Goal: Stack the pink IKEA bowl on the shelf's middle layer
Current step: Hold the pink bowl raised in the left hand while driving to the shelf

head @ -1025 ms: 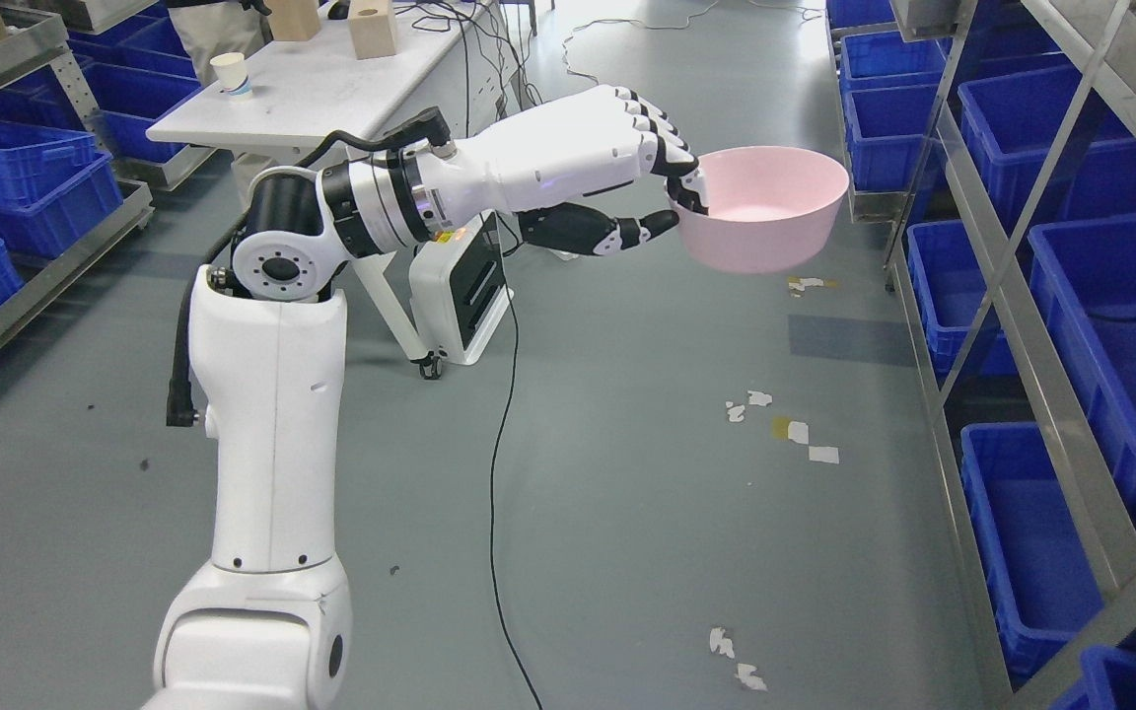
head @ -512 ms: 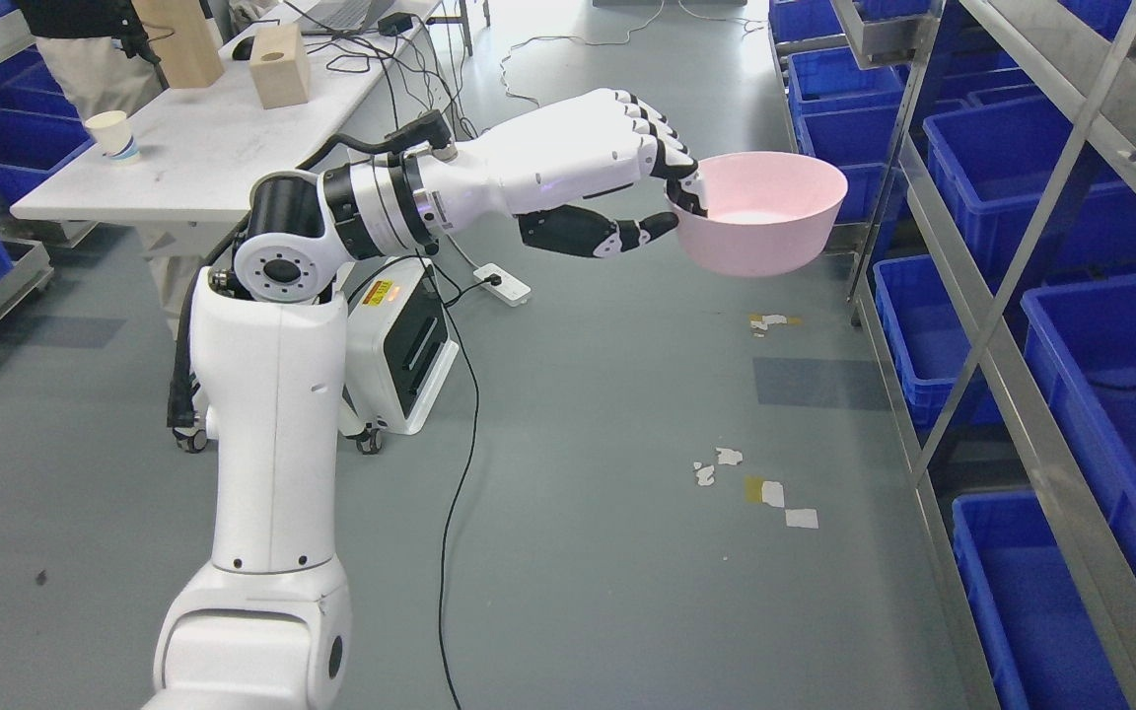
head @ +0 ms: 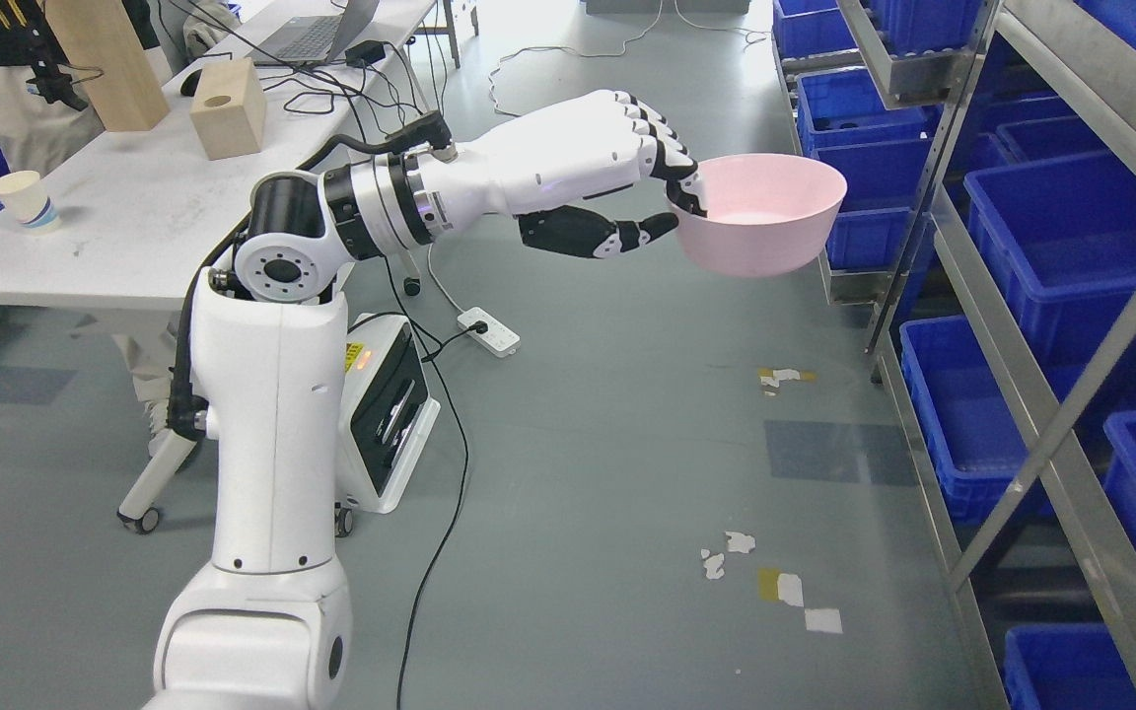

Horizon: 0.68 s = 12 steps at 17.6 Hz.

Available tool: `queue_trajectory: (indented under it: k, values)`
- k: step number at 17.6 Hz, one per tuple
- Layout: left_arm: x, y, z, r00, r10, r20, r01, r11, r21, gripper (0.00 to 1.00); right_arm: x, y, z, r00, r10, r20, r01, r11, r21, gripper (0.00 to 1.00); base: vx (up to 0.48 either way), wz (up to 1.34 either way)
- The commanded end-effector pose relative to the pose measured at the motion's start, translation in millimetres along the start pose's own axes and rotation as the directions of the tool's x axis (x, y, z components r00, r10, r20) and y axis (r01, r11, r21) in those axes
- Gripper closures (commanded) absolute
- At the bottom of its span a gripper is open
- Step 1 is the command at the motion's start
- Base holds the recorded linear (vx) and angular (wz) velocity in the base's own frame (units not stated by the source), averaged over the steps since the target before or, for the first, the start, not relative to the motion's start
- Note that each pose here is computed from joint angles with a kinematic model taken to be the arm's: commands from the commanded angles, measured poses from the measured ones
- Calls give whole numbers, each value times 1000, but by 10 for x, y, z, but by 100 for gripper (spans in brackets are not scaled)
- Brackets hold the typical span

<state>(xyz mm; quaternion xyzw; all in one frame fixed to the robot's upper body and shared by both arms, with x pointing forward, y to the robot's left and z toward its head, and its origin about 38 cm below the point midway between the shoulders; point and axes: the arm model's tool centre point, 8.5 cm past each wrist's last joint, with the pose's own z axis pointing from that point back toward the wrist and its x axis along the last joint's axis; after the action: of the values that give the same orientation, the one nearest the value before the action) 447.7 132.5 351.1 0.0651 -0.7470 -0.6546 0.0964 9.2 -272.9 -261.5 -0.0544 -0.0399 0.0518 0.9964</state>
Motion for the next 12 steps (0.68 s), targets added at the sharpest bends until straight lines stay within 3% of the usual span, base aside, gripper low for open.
queue_trajectory:
  k: [1, 12]
  values:
    - [-65, 49, 152, 999, -4, -36, 4, 1000, 17, 98, -90, -102, 3, 1000, 2, -6, -2, 1000, -16, 0, 370, 6]
    - [-61, 100, 143, 999, -12, -31, 13, 1000, 24, 99, -90, -102, 3, 1000, 2, -6, -2, 1000, -16, 0, 340, 58]
